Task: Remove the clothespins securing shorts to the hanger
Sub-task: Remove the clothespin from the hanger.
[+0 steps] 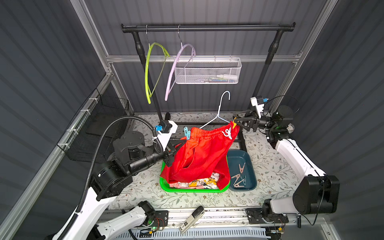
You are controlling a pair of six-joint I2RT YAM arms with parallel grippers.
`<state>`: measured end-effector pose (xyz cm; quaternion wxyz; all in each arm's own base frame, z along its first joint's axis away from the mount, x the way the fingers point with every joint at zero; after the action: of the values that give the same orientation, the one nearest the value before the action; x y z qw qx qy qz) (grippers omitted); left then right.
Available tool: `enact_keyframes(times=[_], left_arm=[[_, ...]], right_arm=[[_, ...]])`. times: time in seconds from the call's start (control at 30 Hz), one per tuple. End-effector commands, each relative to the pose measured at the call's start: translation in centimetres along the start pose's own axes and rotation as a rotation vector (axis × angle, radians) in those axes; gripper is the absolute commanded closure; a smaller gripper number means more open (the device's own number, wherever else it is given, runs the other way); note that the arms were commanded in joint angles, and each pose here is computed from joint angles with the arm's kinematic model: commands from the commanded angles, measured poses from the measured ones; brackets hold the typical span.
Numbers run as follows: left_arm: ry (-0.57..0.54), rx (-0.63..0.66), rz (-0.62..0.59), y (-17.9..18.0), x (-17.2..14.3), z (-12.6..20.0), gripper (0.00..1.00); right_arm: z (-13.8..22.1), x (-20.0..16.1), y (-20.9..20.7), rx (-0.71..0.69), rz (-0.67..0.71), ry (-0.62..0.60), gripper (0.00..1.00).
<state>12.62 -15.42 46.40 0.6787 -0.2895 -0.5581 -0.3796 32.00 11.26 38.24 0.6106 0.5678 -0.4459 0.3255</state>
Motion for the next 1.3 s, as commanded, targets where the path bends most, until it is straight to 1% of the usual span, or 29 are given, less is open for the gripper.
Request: enact_keyframes(times=[0.0,0.13,0.23,0.27,0.33,0.4,0.57,0.63,0.7,0.9,1.07,1.27], left_arm=[[-0.128,-0.026,-0.011,-0.4,2.5,1.1,1.00],[-0.134,-0.024,-0.012,-0.5,2.7,1.6,1.00],[-0.139,-0.023,-0.012,-0.5,2.6,1.8,1.00],[-0.138,-0.023,-0.012,-0.5,2.6,1.8,1.00],[-0.134,-0.020,-0.013,-0.5,2.5,1.7,1.00],[-0.130,-0.019,-0.011,-0.4,2.5,1.5,1.00],[-0.132,-0.021,-0.013,-0.4,2.6,1.2,1.00],[-0.130,-0.022,-0.013,-0.4,2.6,1.1,1.00],[-0.135,-0.022,-0.012,-0.4,2.7,1.2,1.00],[-0.137,-0.025,-0.010,-0.4,2.9,1.1,1.00],[-0.134,-0.023,-0.009,-0.3,2.9,0.9,1.00],[-0.139,-0.030,-0.005,-0.4,3.0,1.0,1.00]], right_arm=[[-0.1,-0.2,0.3,0.004,0.022,-0.002,0.33],[0.2,0.2,0.0,-0.036,0.032,-0.017,0.30],[0.2,0.6,-0.1,-0.039,0.040,-0.023,0.29],[0.1,0.7,-0.1,-0.033,0.039,-0.023,0.31],[0.1,0.8,0.0,-0.008,0.037,-0.025,0.40],[0.1,0.8,0.2,0.015,0.031,-0.030,0.46],[0.0,0.4,0.1,0.052,-0.001,-0.024,0.58],[-0.2,0.1,0.1,0.063,-0.015,-0.014,0.62],[-0.3,-0.1,0.1,0.067,-0.020,-0.009,0.63],[-0.2,-0.6,0.2,0.043,-0.026,-0.011,0.74],[-0.1,-0.7,0.6,0.036,-0.015,-0.018,0.90],[0.0,-0.9,0.9,0.033,-0.020,-0.020,1.00]])
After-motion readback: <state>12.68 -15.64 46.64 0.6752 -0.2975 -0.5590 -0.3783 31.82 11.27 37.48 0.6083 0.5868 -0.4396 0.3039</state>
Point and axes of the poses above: each gripper's point midway between its finger pads, its own z axis back along the fingers, its own y axis along the line the jaws close on, x = y × z, the point moved 7 cm from there along z, back along the fingers, and after that the axes turned 5 degrees about -z, right-handed, at the moved point
